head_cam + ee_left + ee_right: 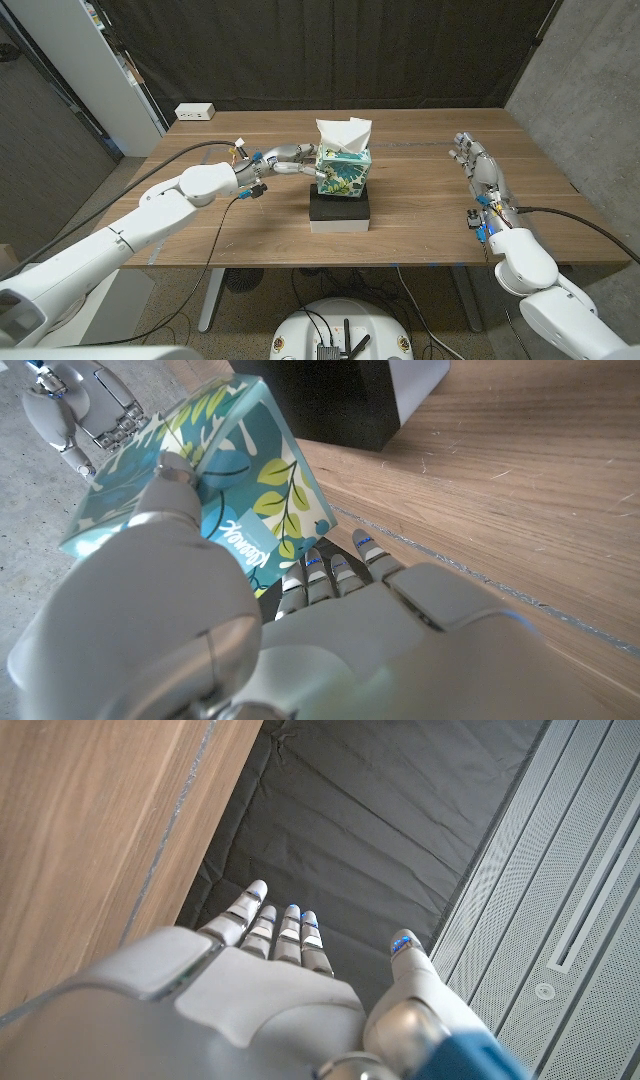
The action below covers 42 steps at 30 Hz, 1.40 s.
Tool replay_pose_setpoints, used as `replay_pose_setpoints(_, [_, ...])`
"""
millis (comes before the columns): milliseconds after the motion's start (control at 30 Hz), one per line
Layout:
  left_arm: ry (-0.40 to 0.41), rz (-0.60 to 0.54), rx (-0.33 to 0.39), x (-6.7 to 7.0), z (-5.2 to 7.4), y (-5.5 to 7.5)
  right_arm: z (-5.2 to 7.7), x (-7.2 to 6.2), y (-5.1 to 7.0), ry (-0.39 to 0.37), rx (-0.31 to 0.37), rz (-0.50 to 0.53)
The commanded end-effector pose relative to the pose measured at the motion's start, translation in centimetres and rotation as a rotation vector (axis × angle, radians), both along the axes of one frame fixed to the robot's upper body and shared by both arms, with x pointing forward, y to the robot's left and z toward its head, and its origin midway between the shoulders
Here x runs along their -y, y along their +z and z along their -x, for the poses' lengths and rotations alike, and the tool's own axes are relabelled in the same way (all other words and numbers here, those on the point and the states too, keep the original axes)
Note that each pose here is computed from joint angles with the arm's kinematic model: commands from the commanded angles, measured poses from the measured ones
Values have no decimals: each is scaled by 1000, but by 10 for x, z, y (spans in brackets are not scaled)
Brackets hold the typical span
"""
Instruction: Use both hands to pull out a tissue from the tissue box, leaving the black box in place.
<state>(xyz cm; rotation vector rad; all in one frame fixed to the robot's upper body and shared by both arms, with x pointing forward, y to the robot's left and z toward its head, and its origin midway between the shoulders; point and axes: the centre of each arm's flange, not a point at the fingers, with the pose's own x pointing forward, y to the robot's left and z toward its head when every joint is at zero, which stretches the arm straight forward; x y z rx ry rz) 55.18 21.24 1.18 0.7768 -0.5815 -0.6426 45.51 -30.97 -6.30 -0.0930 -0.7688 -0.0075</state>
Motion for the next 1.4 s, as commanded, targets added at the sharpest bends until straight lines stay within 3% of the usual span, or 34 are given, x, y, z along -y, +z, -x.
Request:
replay_pose_setpoints(33, [0,-7,0,6,1,0,20,-1,21,24,7,33])
replay_pose_setpoints(467, [-7,-14,-4,9,0,-2,40,-3,44,-6,36,79])
replay_pose_setpoints(733, [-8,-17,-1,10,2,-1,48,-2,51,-3,25,95])
replay_pose_setpoints(1233, [-9,-19,-2,11,1,-1,50,-1,58,-15,31,124])
replay_pose_setpoints(1400, [-14,-21,0,12,0,0,50,-3,62,-51,14,188])
